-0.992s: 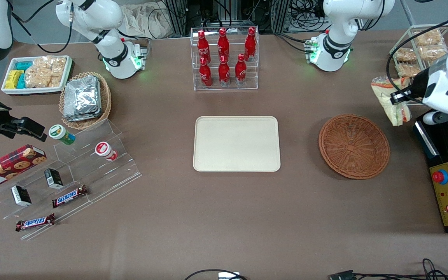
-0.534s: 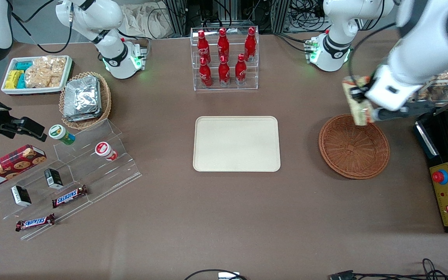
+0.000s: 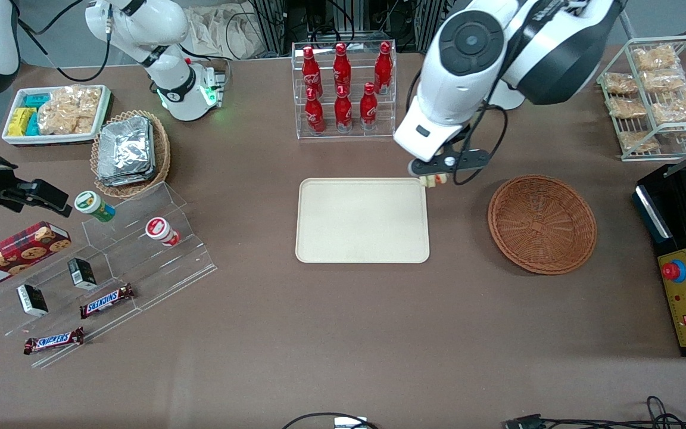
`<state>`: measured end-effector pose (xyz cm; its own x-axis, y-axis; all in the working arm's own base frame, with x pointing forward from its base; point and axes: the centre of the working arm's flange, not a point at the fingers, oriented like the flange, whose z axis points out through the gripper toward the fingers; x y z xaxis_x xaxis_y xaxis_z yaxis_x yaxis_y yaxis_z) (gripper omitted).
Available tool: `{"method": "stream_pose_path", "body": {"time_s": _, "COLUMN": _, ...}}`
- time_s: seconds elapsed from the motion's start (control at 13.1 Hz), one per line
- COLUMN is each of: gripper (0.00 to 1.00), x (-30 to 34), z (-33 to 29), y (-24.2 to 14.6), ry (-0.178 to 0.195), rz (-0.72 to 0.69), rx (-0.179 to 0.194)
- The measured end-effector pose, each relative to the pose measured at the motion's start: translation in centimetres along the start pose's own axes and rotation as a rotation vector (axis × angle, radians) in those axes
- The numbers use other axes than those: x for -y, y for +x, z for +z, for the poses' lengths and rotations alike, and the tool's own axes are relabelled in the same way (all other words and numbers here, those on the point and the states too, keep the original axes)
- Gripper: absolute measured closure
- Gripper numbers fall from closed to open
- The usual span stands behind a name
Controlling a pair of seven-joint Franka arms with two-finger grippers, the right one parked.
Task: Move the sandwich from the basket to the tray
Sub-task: 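Carry the held sandwich over the cream tray, then lower the sandwich onto the tray and open the left gripper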
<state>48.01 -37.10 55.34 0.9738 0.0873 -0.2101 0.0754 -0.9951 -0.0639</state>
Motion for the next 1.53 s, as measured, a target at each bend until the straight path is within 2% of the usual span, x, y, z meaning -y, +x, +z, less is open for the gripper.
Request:
{"method": "stream_pose_path", "body": {"time_s": 0.23, "gripper": 0.86, "x": -2.1, "z": 4.0, "y": 0.9, "ry": 0.012, "rz": 0.029, "rx": -0.041}}
{"method": "stream_pose_path", "body": {"time_s": 0.53, "gripper": 0.86, "x": -4.3, "z": 13.8, "y": 1.7, "ry": 0.029, "rz": 0.096, "rx": -0.127}}
{"method": "stream_pose_path", "body": {"time_s": 0.76, "gripper": 0.86, "x": -4.3, "z": 20.9, "y": 2.5, "ry": 0.015, "rz": 0.15, "rx": -0.187}}
{"method": "stream_pose_path", "body": {"time_s": 0.92, "gripper": 0.86, "x": -4.2, "z": 24.8, "y": 2.9, "ry": 0.003, "rz": 0.172, "rx": -0.184}}
{"method": "stream_pose_path", "body": {"time_s": 1.07, "gripper": 0.86, "x": -4.1, "z": 27.3, "y": 3.6, "ry": 0.017, "rz": 0.189, "rx": -0.179}}
{"method": "stream_pose_path", "body": {"time_s": 1.53, "gripper": 0.87, "x": -4.5, "z": 30.1, "y": 4.5, "ry": -0.026, "rz": 0.181, "rx": -0.175}}
